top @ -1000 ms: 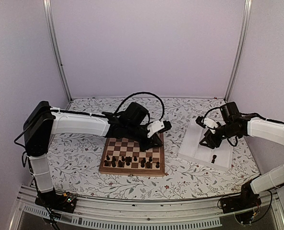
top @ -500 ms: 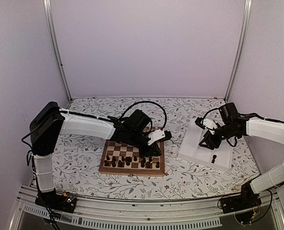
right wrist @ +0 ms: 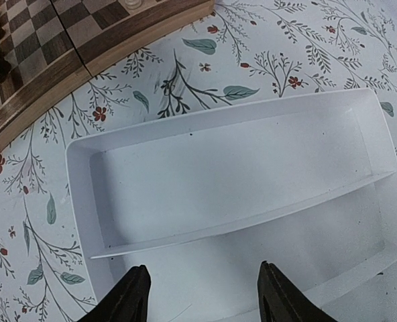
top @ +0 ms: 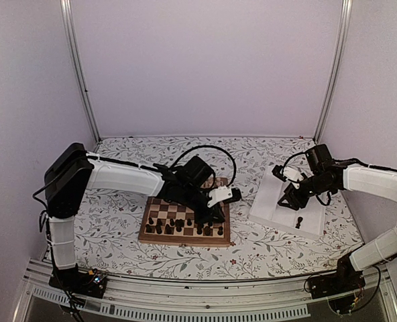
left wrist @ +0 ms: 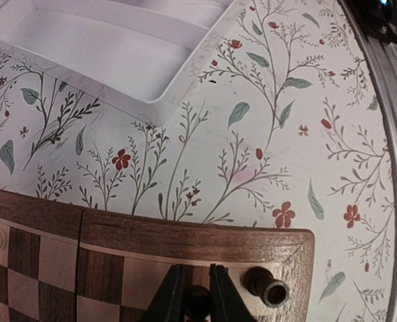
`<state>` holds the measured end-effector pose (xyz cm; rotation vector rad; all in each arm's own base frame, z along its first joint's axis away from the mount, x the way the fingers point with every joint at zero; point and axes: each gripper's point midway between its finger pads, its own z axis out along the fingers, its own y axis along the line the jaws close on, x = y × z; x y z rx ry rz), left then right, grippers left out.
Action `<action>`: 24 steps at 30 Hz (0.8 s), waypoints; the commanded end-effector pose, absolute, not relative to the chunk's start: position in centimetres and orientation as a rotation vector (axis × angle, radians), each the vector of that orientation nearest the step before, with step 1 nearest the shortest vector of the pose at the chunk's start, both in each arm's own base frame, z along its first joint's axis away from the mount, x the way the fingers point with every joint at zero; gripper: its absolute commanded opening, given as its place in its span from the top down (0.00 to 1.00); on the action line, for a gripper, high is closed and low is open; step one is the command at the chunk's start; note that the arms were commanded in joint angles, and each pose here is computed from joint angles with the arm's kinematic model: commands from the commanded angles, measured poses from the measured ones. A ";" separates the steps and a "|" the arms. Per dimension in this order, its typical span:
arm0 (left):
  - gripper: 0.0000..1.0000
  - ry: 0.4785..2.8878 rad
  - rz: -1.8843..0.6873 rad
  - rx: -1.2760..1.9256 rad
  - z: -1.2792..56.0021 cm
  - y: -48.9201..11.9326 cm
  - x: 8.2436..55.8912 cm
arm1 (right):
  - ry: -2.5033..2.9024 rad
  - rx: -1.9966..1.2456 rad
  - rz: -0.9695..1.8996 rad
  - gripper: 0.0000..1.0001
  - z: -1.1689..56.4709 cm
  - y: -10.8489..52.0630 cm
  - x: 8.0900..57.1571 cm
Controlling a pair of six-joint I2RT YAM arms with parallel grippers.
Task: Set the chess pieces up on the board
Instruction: Place the chess piece on the chessboard.
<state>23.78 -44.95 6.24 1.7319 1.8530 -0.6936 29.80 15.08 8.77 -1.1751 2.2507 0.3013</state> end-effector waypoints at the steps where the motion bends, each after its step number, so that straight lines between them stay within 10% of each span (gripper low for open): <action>1: 0.83 1.843 -0.695 1.783 5.6 -45.5 23.0 | 2.258 -1.175 0.320 0.43 8.4 15.2 29.6; 24: 0.69 1.831 -0.651 1.754 7.0 -45.9 23.9 | 2.251 -1.166 0.316 0.42 9.3 15.2 30.1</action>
